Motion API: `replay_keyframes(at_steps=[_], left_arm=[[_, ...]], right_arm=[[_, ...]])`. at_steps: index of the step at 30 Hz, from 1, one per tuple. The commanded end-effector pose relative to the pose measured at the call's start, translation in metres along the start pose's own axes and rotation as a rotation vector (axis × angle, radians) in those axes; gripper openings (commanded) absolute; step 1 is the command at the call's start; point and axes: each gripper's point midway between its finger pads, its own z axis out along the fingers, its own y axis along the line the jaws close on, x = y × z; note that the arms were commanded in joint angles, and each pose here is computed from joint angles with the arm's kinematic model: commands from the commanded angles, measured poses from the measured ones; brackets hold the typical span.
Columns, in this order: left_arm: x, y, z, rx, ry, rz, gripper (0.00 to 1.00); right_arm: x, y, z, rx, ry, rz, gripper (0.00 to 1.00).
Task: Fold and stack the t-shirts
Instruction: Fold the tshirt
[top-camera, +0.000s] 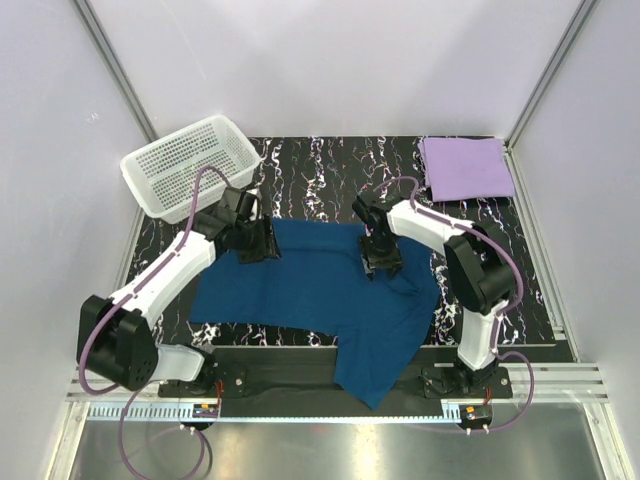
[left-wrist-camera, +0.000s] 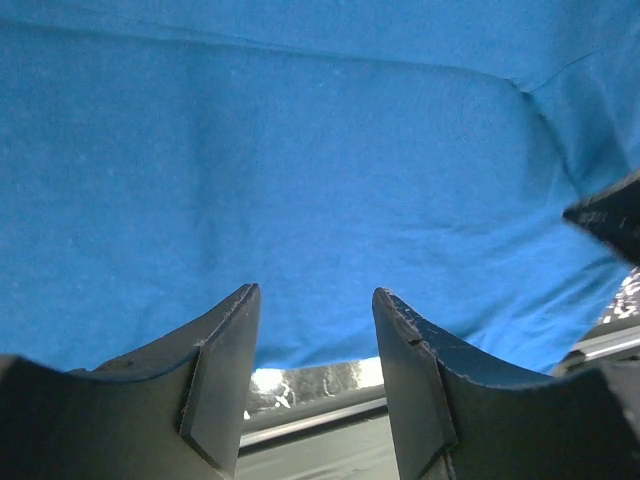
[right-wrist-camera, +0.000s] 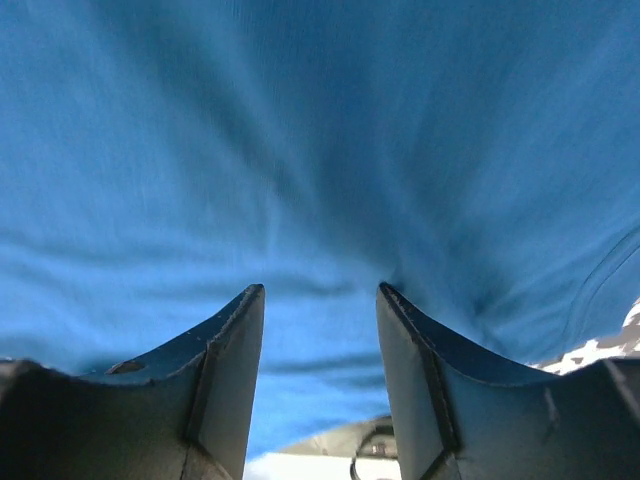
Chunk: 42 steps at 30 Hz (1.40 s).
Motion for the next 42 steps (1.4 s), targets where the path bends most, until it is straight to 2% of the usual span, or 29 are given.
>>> replay_keyframes(at_steps=[1, 4, 9, 11, 14, 15, 17, 20, 22, 24, 27, 29, 30, 33, 36, 42], left_arm=[[-0.025, -0.019, -0.006, 0.068, -0.056, 0.104, 0.54], [-0.027, -0.021, 0.0, 0.09, -0.05, 0.149, 0.54], [-0.021, -0.026, 0.007, 0.149, -0.007, 0.179, 0.54], [-0.022, -0.029, 0.005, 0.167, -0.002, 0.191, 0.54], [-0.026, -0.03, 0.001, 0.165, -0.001, 0.202, 0.54], [-0.027, -0.03, 0.0, 0.167, -0.007, 0.203, 0.54], [-0.028, -0.032, 0.001, 0.176, -0.009, 0.194, 0.54], [-0.03, -0.034, 0.01, 0.197, -0.003, 0.159, 0.53], [-0.034, -0.036, 0.015, 0.202, 0.001, 0.13, 0.53], [-0.036, -0.039, 0.018, 0.219, 0.013, 0.111, 0.52], [-0.041, -0.03, 0.021, 0.201, 0.005, 0.078, 0.52], [-0.043, -0.016, 0.025, 0.152, 0.006, 0.026, 0.52], [-0.05, 0.0, 0.026, 0.116, -0.006, -0.024, 0.5], [-0.063, 0.035, 0.029, 0.062, -0.018, -0.123, 0.42], [-0.07, 0.062, 0.03, 0.018, -0.012, -0.185, 0.4], [-0.062, 0.064, 0.032, 0.052, 0.009, -0.219, 0.38]], right_arm=[[-0.045, -0.011, -0.007, 0.042, -0.114, 0.068, 0.56], [-0.064, -0.024, -0.015, 0.077, -0.172, 0.091, 0.56], [-0.085, -0.044, -0.006, 0.049, -0.157, 0.151, 0.56], [-0.09, -0.044, 0.001, 0.051, -0.137, 0.127, 0.56], [-0.096, -0.039, -0.016, 0.062, -0.162, 0.105, 0.53], [-0.098, -0.03, -0.036, 0.096, -0.222, 0.064, 0.51], [-0.088, -0.02, -0.055, 0.124, -0.231, 0.01, 0.49], [-0.069, -0.004, -0.061, 0.16, -0.22, -0.061, 0.4], [-0.056, -0.006, -0.054, 0.196, -0.194, -0.09, 0.25], [-0.048, -0.006, -0.042, 0.195, -0.166, -0.117, 0.24], [-0.046, -0.003, -0.024, 0.199, -0.139, -0.162, 0.27], [-0.048, -0.005, -0.02, 0.218, -0.142, -0.168, 0.37], [-0.048, -0.006, -0.018, 0.224, -0.139, -0.173, 0.38], [-0.045, -0.003, -0.016, 0.205, -0.128, -0.171, 0.39], [-0.039, 0.0, -0.013, 0.196, -0.123, -0.173, 0.38], [-0.03, -0.003, 0.0, 0.217, -0.086, -0.184, 0.38]])
